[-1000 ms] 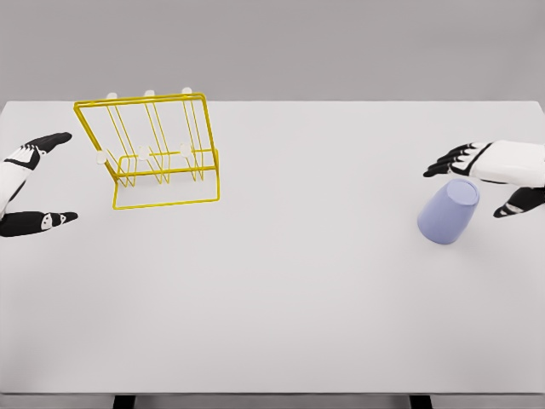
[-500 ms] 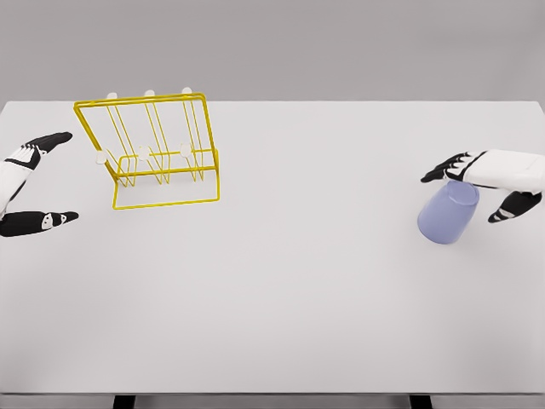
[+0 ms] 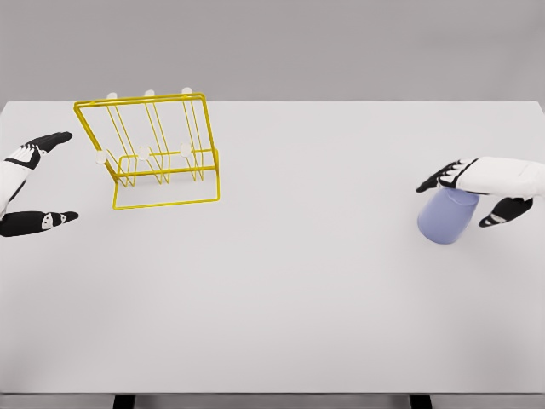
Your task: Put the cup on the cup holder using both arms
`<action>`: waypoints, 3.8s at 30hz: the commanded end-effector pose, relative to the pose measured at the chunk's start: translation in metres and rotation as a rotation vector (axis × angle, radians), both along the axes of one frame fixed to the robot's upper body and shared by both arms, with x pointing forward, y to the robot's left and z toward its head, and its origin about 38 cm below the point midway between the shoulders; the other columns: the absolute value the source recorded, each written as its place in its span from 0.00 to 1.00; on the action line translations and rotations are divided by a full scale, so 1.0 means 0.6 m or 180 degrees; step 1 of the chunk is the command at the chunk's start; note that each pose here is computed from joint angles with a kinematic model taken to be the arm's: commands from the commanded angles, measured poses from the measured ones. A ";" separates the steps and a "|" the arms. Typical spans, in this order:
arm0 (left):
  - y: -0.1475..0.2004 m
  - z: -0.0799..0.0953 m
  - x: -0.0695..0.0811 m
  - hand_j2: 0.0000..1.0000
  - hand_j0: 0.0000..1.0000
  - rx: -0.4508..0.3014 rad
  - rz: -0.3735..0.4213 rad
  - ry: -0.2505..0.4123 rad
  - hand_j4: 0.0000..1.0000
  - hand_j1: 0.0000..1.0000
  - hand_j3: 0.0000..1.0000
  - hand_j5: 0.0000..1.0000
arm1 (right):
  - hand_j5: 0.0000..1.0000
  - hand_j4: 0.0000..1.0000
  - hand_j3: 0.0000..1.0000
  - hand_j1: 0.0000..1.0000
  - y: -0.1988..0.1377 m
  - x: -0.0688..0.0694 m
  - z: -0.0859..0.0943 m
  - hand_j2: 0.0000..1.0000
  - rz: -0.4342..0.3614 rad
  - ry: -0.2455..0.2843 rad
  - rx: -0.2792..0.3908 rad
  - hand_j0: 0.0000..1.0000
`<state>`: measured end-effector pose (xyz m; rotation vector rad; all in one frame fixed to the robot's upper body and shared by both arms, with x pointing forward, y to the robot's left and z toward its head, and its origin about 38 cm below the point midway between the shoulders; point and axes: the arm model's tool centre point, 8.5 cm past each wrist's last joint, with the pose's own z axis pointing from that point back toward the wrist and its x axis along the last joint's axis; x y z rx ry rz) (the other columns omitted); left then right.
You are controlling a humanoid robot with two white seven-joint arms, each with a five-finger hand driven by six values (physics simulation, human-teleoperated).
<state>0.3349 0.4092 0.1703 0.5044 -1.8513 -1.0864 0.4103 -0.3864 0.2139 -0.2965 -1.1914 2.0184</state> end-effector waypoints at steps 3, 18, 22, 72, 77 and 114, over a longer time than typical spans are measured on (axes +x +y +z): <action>0.000 0.001 0.000 1.00 1.00 -0.0020 0.0001 -0.0002 1.00 1.00 1.00 1.00 | 0.78 0.78 0.78 0.78 0.002 0.000 0.003 0.78 0.0008 -0.0007 0.0014 0.78; 0.001 0.002 0.000 1.00 1.00 -0.0007 0.0004 -0.0005 1.00 1.00 1.00 1.00 | 0.48 0.48 0.48 0.48 0.026 0.006 0.025 0.48 0.0124 -0.0123 0.0076 0.48; 0.002 0.002 0.000 1.00 1.00 -0.0007 0.0008 -0.0008 1.00 1.00 1.00 1.00 | 0.48 0.48 0.48 0.48 0.052 0.022 0.043 0.48 0.0207 -0.0239 0.0168 0.48; -0.008 -0.005 0.000 1.00 1.00 -0.0184 -0.0062 0.0063 1.00 1.00 1.00 1.00 | 0.40 0.40 0.40 0.40 0.501 -0.030 0.033 0.40 0.2197 -0.0523 0.0591 0.40; -0.012 0.004 0.001 1.00 1.00 -0.0107 -0.0102 0.0021 1.00 1.00 1.00 1.00 | 0.75 0.75 0.75 0.75 0.502 -0.031 0.038 0.75 0.2217 -0.0569 0.0556 0.75; -0.150 0.168 0.066 1.00 1.00 0.1765 -0.1427 -0.0426 1.00 1.00 1.00 1.00 | 1.00 1.00 1.00 1.00 0.079 -0.105 0.044 1.00 -0.0152 -0.1015 0.1891 1.00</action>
